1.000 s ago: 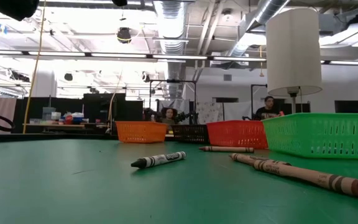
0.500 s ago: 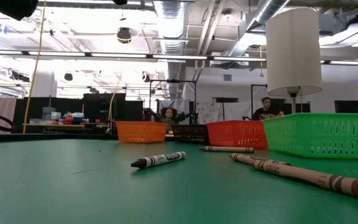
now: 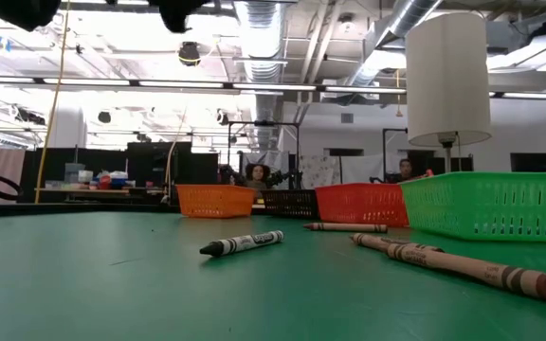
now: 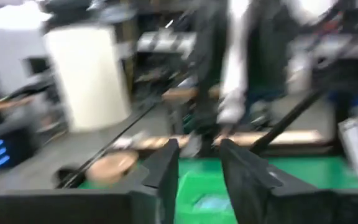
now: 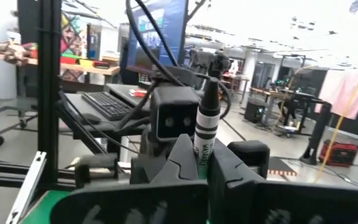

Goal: Sort crayons
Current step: Put the black crayon into the orange bin

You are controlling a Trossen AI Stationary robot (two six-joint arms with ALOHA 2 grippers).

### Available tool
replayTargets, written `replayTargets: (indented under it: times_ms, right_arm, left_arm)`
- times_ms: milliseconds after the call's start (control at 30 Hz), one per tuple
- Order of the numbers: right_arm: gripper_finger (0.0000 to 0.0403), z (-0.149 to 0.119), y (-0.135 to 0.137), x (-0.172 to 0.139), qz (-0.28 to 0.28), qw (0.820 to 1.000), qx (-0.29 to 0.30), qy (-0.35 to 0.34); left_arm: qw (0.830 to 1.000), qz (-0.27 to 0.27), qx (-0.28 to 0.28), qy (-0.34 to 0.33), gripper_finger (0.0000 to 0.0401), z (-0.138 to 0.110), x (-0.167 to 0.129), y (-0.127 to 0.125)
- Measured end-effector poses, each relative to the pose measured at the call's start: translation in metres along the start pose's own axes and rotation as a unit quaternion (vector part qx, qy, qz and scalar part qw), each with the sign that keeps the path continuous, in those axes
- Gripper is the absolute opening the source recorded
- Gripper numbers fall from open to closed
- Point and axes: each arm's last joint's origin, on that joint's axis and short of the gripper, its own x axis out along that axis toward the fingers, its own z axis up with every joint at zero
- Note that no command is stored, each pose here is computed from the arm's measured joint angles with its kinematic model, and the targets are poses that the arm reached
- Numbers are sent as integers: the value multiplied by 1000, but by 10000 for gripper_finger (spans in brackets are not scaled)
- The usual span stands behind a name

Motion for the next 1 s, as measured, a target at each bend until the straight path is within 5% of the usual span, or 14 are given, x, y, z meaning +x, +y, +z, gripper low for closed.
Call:
replayTargets:
  times_ms: [267,367,700,1000]
  right_arm:
    - [1,-6,-29,8,-87,996,-9,20]
    - [1,-15,-49,13,-115,992,-11,43]
    - [0,-58,-133,26,-182,976,62,104]
    - [0,-113,-172,50,-191,965,114,140]
  left_arm:
    - [975,186,18,116,171,-21,-4,8]
    - [966,216,16,143,172,-29,-7,9]
    - [964,184,-6,193,146,-44,-12,7]
    - [965,162,19,204,113,-36,-22,0]
